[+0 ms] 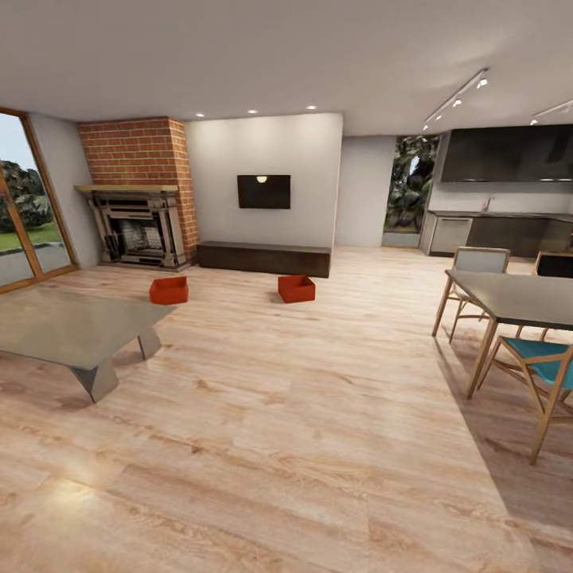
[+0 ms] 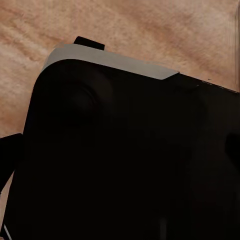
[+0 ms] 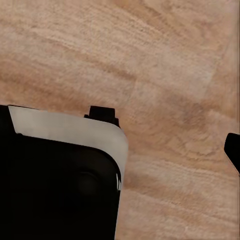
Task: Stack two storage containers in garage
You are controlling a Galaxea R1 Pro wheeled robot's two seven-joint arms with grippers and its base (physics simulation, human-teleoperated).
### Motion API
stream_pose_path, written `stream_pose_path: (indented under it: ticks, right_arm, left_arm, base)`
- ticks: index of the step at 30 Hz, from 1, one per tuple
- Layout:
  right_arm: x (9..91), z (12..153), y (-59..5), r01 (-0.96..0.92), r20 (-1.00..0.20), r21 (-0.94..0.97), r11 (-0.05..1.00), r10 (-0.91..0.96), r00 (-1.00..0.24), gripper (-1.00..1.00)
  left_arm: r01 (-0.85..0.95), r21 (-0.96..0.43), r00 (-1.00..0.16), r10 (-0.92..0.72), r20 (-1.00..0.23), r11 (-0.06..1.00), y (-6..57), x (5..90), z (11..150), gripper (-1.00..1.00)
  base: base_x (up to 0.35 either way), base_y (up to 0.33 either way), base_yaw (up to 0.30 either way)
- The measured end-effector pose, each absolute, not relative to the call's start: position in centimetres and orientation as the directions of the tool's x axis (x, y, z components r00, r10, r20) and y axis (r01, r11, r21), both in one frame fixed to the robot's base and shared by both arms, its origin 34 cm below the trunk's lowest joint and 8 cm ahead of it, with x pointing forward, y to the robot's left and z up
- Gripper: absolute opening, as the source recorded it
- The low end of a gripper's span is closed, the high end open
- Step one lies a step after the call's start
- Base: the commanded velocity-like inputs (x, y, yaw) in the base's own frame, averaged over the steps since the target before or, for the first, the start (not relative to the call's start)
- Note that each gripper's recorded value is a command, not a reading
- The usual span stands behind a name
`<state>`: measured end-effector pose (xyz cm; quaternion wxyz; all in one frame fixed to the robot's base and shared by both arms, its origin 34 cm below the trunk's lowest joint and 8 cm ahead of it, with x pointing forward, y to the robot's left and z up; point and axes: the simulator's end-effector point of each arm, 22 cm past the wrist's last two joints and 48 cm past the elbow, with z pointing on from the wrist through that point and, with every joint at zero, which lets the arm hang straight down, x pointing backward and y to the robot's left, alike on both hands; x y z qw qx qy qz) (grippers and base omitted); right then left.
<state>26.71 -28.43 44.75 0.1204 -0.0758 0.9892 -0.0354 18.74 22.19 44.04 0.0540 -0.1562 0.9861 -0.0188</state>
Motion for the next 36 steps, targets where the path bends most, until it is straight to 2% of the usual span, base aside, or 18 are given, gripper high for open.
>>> stream_pose_path:
  ticks: [36]
  right_arm:
    - [26.7,44.75,-28.41,-0.141,-0.233,-0.088,0.986,-0.158,-0.96,1.0]
  left_arm:
    - [-0.307,-0.054,-0.945,-0.311,-0.105,0.95,22.2,18.83,44.05,1.0]
  base:
    - [0.326,0.0,0.0]
